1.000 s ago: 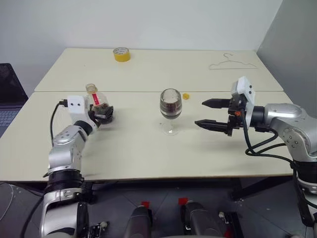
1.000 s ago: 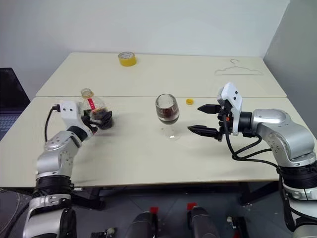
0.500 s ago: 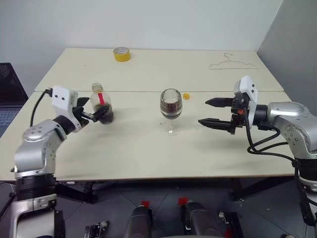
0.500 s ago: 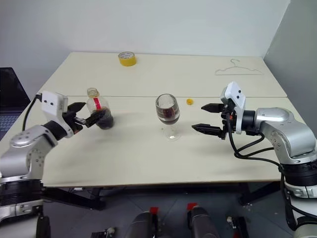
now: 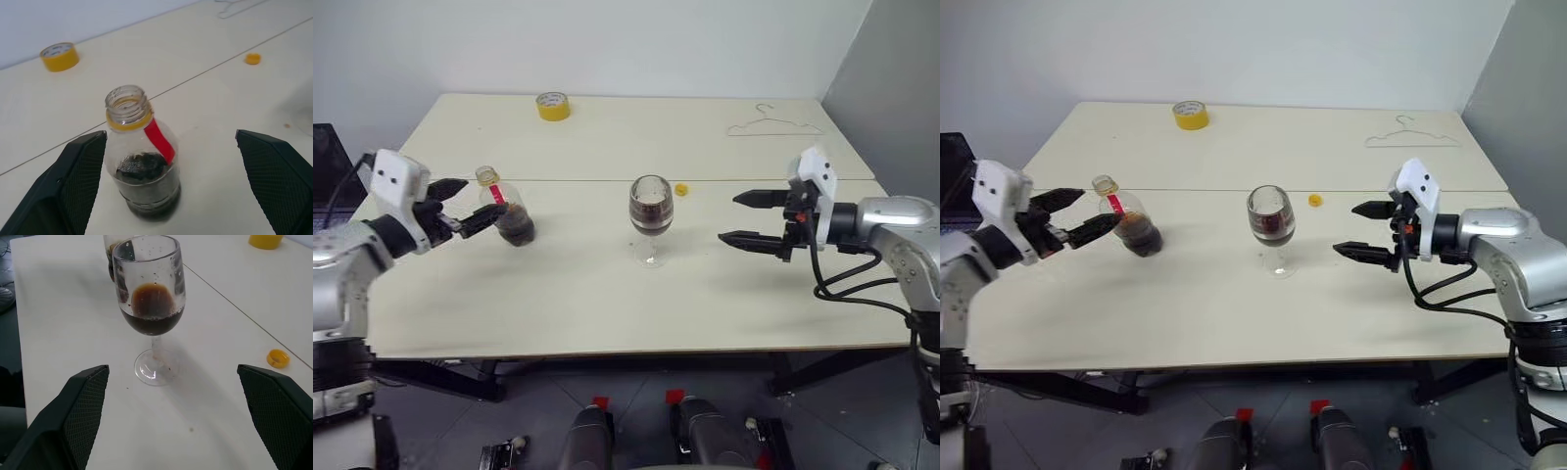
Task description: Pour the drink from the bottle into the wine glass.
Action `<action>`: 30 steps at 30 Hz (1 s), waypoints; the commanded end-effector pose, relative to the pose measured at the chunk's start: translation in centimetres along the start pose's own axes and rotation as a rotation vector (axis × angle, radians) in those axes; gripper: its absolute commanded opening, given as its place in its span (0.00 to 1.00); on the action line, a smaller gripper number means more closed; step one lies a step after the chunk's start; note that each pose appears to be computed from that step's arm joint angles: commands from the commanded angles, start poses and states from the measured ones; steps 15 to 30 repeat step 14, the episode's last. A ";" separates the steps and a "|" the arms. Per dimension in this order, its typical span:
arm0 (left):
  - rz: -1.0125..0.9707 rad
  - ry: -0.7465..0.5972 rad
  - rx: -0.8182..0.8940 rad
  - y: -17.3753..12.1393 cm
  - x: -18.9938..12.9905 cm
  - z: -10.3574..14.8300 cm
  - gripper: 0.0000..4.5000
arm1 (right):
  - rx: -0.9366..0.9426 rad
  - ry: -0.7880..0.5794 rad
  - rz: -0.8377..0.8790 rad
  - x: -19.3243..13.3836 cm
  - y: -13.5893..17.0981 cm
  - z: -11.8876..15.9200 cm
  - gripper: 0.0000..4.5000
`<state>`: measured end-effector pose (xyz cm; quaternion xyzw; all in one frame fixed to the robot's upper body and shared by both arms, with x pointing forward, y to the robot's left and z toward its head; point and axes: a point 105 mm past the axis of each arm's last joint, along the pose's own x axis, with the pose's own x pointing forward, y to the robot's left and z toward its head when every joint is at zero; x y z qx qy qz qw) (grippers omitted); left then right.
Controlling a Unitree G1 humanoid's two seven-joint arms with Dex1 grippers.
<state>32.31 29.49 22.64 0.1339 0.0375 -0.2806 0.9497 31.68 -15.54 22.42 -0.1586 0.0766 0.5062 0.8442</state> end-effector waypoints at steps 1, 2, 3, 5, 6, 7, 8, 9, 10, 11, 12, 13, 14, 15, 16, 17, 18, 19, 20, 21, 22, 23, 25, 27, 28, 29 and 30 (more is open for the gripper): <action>-0.110 -0.044 0.043 -0.2 -3.0 3.3 0.99 | -0.035 -0.007 -0.022 -3.0 -0.9 1.1 1.00; -0.134 -0.036 0.042 -0.2 -3.6 3.6 0.99 | -0.034 0.007 -0.021 -3.6 -1.0 0.9 1.00; -0.157 -0.023 0.031 -0.2 -4.3 3.6 0.99 | -0.033 0.013 -0.014 -4.1 -1.0 0.9 1.00; -0.193 0.007 0.035 -0.2 -5.4 3.7 0.99 | -0.022 0.004 0.005 -4.8 -1.0 1.1 1.00; -0.203 0.009 0.035 -0.1 -5.8 3.9 0.99 | -0.019 0.004 0.012 -5.1 -1.0 1.2 1.00; -0.200 0.004 0.035 0.1 -6.1 4.3 0.99 | -0.019 0.013 0.012 -5.5 -1.2 1.1 1.00; -0.180 0.003 0.035 0.7 -6.4 4.5 0.99 | -0.020 0.024 0.010 -5.8 -1.4 1.0 1.00; -0.154 0.019 0.043 1.3 -6.7 4.5 0.99 | -0.020 0.036 0.010 -6.0 -1.6 0.9 1.00; -0.146 0.034 0.055 1.7 -6.9 4.3 0.99 | -0.022 0.044 0.011 -6.2 -1.7 0.9 1.00; -0.146 0.043 0.062 1.9 -7.1 4.3 0.99 | -0.024 0.046 0.014 -6.2 -1.9 0.9 1.00; -0.151 0.044 0.062 1.9 -7.1 4.3 0.99 | -0.025 0.045 0.016 -6.2 -2.0 1.0 1.00; -0.168 0.040 0.053 1.8 -7.1 4.5 0.99 | -0.030 0.045 0.020 -6.2 -2.1 1.1 1.00; -0.191 0.031 0.040 1.5 -7.1 4.6 0.99 | -0.034 0.043 0.023 -6.2 -2.2 1.2 1.00; -0.191 0.031 0.040 1.5 -7.1 4.6 0.99 | -0.034 0.043 0.023 -6.2 -2.2 1.2 1.00; -0.191 0.031 0.040 1.5 -7.1 4.6 0.99 | -0.034 0.043 0.023 -6.2 -2.2 1.2 1.00; -0.191 0.031 0.040 1.5 -7.1 4.6 0.99 | -0.034 0.043 0.023 -6.2 -2.2 1.2 1.00; -0.191 0.031 0.040 1.5 -7.1 4.6 0.99 | -0.034 0.043 0.023 -6.2 -2.2 1.2 1.00; -0.191 0.031 0.040 1.5 -7.1 4.6 0.99 | -0.034 0.043 0.023 -6.2 -2.2 1.2 1.00; -0.191 0.031 0.040 1.5 -7.1 4.6 0.99 | -0.034 0.043 0.023 -6.2 -2.2 1.2 1.00; -0.191 0.031 0.040 1.5 -7.1 4.6 0.99 | -0.034 0.043 0.023 -6.2 -2.2 1.2 1.00; -0.191 0.031 0.040 1.5 -7.1 4.6 0.99 | -0.034 0.043 0.023 -6.2 -2.2 1.2 1.00; -0.191 0.031 0.040 1.5 -7.1 4.6 0.99 | -0.034 0.043 0.023 -6.2 -2.2 1.2 1.00; -0.191 0.031 0.040 1.5 -7.1 4.6 0.99 | -0.034 0.043 0.023 -6.2 -2.2 1.2 1.00; -0.191 0.031 0.040 1.5 -7.1 4.6 0.99 | -0.034 0.043 0.023 -6.2 -2.2 1.2 1.00; -0.191 0.031 0.040 1.5 -7.1 4.6 0.99 | -0.034 0.043 0.023 -6.2 -2.2 1.2 1.00; -0.191 0.031 0.040 1.5 -7.1 4.6 0.99 | -0.034 0.043 0.023 -6.2 -2.2 1.2 1.00; -0.191 0.031 0.040 1.5 -7.1 4.6 0.99 | -0.034 0.043 0.023 -6.2 -2.2 1.2 1.00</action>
